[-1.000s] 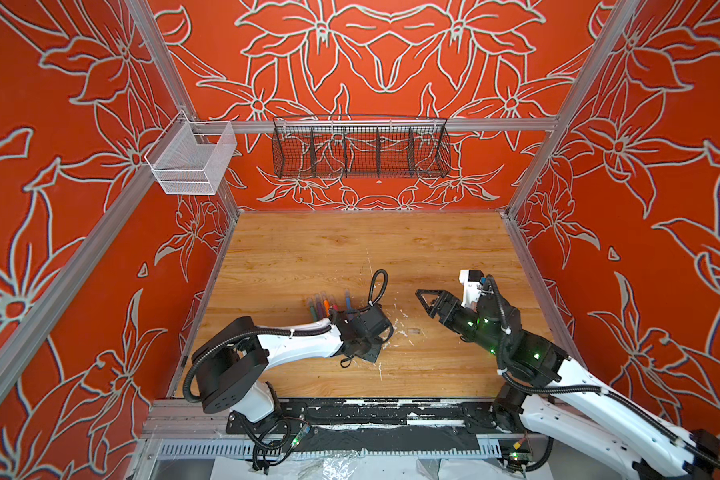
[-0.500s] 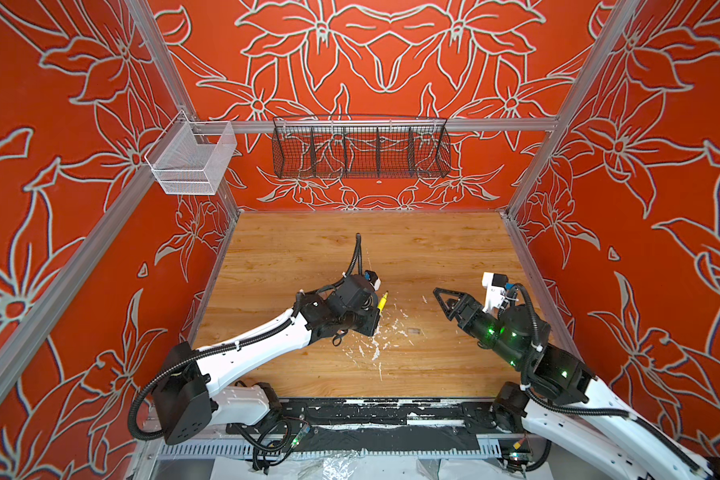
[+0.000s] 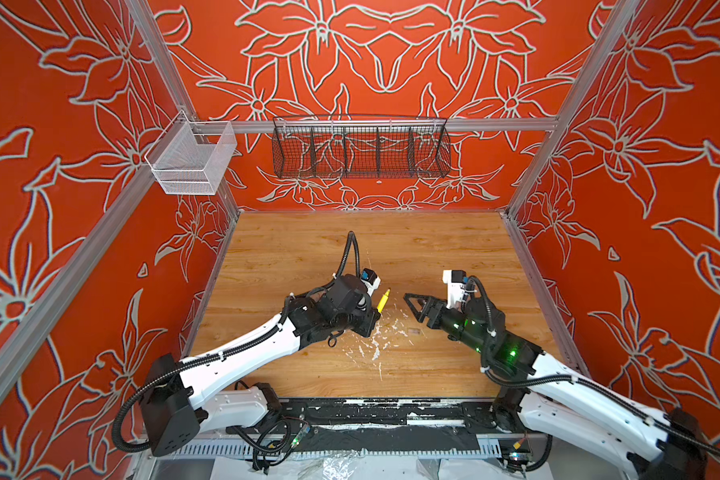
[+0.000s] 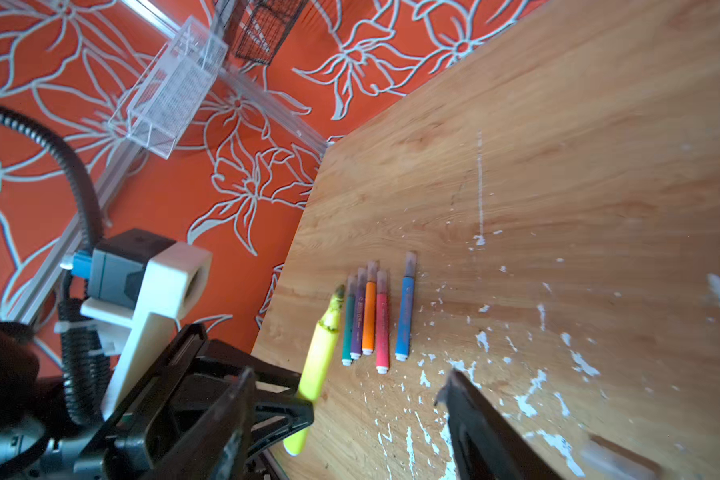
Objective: Insert the pens into the pen caps
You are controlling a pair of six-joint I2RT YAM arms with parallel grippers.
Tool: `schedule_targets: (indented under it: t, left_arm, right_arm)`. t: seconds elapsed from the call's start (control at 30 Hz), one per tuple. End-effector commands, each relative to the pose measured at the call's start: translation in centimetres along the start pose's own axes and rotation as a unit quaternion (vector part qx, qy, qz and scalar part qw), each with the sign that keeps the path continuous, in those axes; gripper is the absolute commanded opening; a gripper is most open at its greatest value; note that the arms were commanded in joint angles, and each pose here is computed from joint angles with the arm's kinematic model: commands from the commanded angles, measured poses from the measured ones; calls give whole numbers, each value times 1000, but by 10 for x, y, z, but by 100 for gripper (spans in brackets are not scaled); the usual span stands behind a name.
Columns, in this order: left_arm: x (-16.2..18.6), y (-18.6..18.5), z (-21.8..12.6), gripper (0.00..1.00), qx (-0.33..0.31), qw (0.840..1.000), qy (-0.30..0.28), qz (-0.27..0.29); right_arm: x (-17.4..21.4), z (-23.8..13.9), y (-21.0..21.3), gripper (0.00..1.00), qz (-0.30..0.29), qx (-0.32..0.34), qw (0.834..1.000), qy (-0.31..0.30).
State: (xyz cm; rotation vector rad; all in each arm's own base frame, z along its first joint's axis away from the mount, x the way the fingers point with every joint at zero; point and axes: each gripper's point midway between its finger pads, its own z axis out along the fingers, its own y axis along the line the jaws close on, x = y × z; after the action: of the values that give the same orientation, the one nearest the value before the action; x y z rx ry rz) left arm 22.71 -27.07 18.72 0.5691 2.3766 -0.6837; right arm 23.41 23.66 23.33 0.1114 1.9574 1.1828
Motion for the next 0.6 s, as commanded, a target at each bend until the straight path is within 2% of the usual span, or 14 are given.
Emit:
schedule_targets:
  t: [0.0, 0.3, 0.57]
  left_arm:
    - [-15, -14, -10, 0, 32, 999, -26, 20]
    - [-15, -19, -14, 0, 46, 998, -33, 30]
    - [-12, -22, -14, 0, 56, 997, -34, 45]
  right_arm:
    - [-5, 7, 47, 65, 0, -98, 995, 9]
    - [10, 42, 42, 57, 28, -86, 995, 44]
    - [8, 57, 41, 29, 27, -65, 996, 47]
